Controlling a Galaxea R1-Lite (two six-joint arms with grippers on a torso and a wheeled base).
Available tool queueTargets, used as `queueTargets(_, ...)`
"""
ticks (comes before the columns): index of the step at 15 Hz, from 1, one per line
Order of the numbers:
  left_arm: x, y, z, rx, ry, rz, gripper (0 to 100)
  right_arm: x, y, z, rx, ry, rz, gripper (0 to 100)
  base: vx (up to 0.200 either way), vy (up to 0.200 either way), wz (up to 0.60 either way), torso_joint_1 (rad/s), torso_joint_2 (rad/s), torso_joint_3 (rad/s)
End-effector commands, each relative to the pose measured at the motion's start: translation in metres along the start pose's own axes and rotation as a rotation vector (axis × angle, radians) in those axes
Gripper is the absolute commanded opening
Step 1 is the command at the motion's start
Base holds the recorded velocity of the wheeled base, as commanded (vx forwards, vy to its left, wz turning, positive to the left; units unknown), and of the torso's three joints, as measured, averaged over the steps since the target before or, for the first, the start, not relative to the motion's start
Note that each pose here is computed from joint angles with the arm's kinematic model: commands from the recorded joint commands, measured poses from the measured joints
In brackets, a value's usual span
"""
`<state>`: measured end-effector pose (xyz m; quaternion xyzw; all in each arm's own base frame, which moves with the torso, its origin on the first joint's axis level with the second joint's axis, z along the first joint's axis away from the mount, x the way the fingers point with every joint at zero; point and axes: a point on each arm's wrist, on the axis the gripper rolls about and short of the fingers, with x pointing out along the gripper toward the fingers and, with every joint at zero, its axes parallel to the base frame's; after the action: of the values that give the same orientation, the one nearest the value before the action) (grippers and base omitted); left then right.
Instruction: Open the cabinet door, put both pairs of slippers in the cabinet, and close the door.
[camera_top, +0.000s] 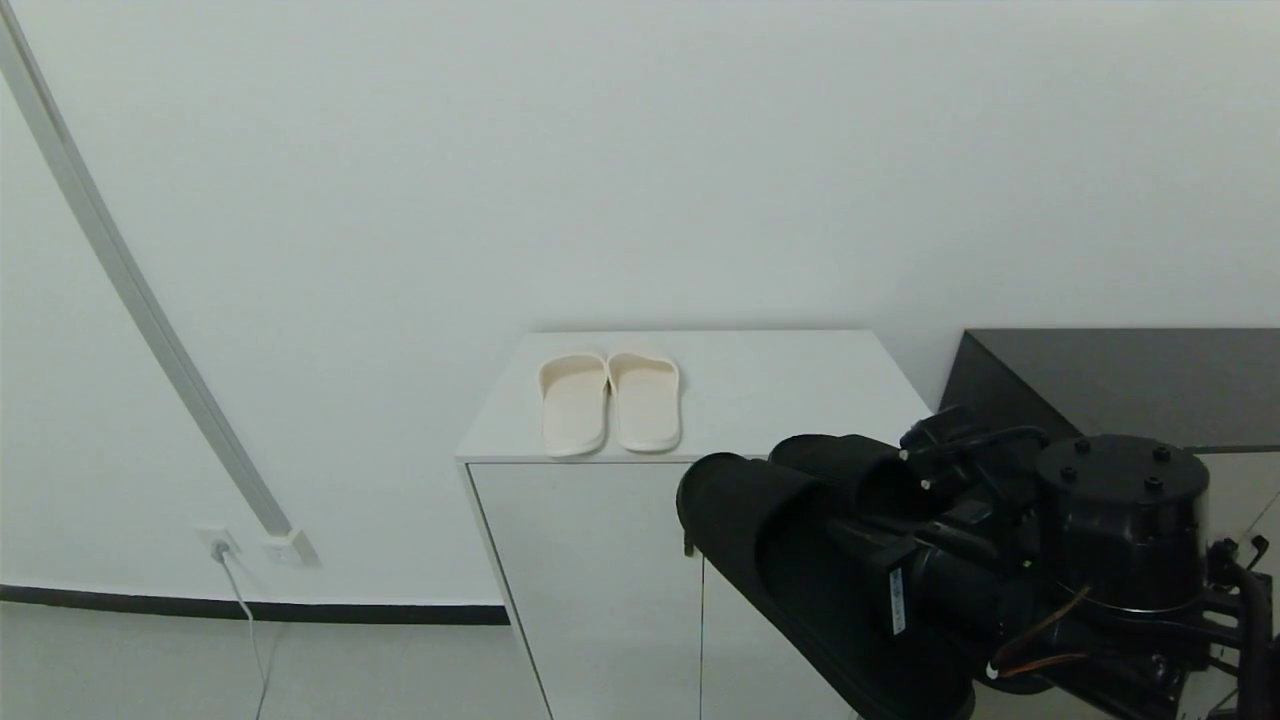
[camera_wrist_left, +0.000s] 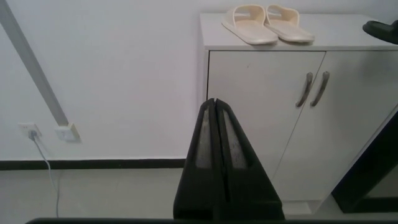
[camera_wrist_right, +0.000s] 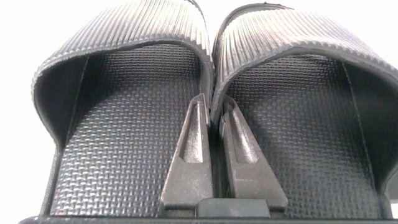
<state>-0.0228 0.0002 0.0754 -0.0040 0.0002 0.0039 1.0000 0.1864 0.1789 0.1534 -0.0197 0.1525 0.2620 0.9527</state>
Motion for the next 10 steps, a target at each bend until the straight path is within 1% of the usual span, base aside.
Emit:
queueTargets(1, 0.0, 0.0, 0.0, 0.0, 0.0, 0.001, 0, 0.0003, 0.0001, -0.0016, -0.002, 0.006, 0.0, 0, 0.0, 0.0, 0.0, -0.163, 0.38, 0.227)
queueTargets(4, 0.0, 0.0, 0.0, 0.0, 0.0, 0.001, 0, -0.0007, 0.0001, -0.0021, -0.004, 0.006, 0.0, 0, 0.0, 0.0, 0.0, -0.181, 0.43, 0.238)
queueTargets(10, 0.0, 0.0, 0.0, 0.0, 0.0, 0.001, 0, -0.0009, 0.0004, -0.002, -0.003, 0.001, -0.001, 0, 0.0, 0.0, 0.0, -0.225, 0.54, 0.314)
